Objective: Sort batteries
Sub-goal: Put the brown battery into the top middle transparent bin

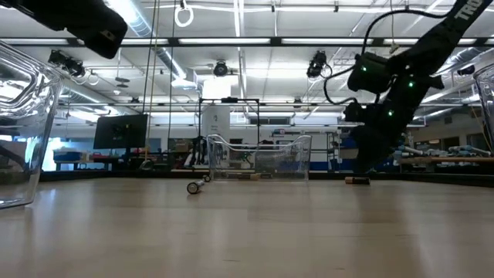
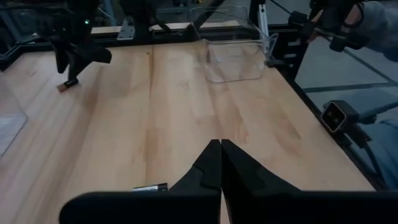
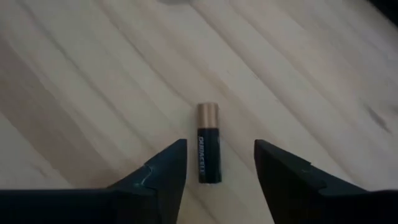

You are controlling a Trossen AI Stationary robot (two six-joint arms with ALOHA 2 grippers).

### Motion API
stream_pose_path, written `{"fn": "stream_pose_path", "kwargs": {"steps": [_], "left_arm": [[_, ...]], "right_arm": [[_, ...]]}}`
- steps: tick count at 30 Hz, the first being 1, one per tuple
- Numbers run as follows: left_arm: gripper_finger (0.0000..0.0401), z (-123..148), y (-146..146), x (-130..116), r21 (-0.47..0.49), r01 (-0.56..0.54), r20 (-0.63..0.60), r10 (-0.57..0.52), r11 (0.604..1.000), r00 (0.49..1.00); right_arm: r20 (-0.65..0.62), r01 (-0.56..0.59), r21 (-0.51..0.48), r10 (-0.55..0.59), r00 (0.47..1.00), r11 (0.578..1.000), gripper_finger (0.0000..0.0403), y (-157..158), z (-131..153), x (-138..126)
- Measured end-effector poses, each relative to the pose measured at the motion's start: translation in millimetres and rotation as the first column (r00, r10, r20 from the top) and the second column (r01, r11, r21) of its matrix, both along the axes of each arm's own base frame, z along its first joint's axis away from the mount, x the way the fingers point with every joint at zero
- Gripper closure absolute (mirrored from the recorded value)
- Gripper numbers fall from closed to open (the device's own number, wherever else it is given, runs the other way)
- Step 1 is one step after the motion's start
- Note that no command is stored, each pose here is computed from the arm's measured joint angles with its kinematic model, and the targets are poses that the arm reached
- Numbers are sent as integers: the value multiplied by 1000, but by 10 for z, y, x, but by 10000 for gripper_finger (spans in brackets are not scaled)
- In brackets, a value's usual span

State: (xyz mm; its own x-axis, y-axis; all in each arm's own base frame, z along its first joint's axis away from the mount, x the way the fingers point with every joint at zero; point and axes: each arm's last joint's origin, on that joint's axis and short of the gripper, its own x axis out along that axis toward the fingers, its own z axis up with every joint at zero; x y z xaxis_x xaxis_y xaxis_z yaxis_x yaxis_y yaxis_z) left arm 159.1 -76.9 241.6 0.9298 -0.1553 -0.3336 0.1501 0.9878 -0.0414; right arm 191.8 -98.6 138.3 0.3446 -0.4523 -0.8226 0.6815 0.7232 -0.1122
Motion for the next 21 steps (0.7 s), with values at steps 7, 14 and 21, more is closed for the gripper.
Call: {"fn": "stream_pose_path", "kwargs": {"steps": [7, 14, 21], "left_arm": [[395, -9, 15, 5, 22, -2, -5, 2, 1000, 1000], [395, -10, 15, 4, 37, 3, -4, -2, 999, 1000], [391, -6, 17, 6, 53, 2, 3, -2, 999, 1000]], "right_arm": [[106, -6, 55, 0, 994, 998, 206, -122, -151, -153], [125, 1, 76, -11, 992, 997, 235, -139, -272, -286], [136, -28, 51, 21, 991, 998, 286, -135, -308, -319]]}}
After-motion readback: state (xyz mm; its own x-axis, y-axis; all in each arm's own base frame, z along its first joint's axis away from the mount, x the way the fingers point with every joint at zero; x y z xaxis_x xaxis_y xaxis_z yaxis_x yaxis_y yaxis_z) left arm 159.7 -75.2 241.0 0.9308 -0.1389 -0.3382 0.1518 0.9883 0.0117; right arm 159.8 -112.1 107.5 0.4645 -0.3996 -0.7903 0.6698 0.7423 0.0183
